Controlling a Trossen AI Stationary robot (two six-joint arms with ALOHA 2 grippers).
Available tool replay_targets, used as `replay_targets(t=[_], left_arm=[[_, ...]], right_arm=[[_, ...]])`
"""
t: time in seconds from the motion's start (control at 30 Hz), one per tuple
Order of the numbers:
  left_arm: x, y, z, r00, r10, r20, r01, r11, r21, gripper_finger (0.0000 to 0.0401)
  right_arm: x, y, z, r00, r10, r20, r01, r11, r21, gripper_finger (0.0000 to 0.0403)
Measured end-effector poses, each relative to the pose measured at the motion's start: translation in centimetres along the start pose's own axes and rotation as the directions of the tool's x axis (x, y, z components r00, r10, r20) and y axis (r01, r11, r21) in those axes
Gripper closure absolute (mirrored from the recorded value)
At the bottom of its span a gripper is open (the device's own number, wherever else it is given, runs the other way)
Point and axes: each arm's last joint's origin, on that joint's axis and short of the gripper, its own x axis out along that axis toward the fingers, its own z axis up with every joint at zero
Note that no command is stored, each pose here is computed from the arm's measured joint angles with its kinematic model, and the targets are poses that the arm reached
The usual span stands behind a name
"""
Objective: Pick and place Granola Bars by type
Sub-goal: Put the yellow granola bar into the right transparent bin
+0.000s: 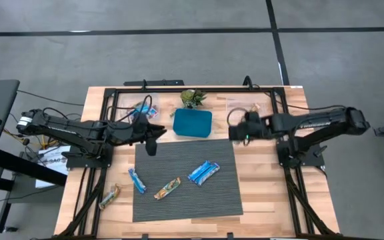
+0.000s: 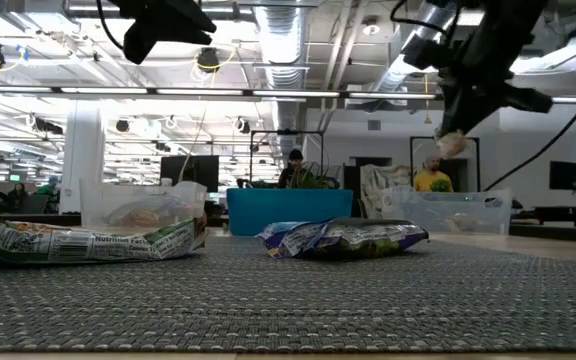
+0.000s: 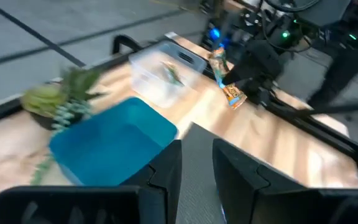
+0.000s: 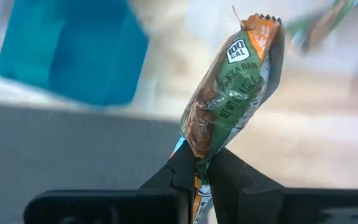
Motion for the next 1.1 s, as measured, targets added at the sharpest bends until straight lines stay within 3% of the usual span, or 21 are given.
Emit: replay_targets(t=[0.37,0.7,0.97,1.1], left_arm=[[0.0,0.1,0.1,0.998,0.054,0.036,-0.053,0.998,-0.039,0.0319],[0.0,0.2,0.1,0.998,0.055,0.034,-0.053,0.996,-0.067,0.0319],[0.0,0.2,0.0,0.997,0.067,0.026,-0.064,0.993,-0.098,0.0319],[0.0,0.2,0.0,0.998,0.052,0.017,-0.051,0.994,-0.099,0.0319]], right_arm=[[1.3,-3.5,7.1,0.984,-0.141,0.110,0.140,0.990,0.013,0.0376],[1.7,-5.4,9.5,0.970,-0.209,0.127,0.214,0.976,-0.030,0.0331],[1.8,-5.7,9.9,0.968,-0.212,0.136,0.220,0.974,-0.048,0.0269],[1.8,-4.5,9.8,0.991,-0.075,0.108,0.092,0.981,-0.170,0.0244]])
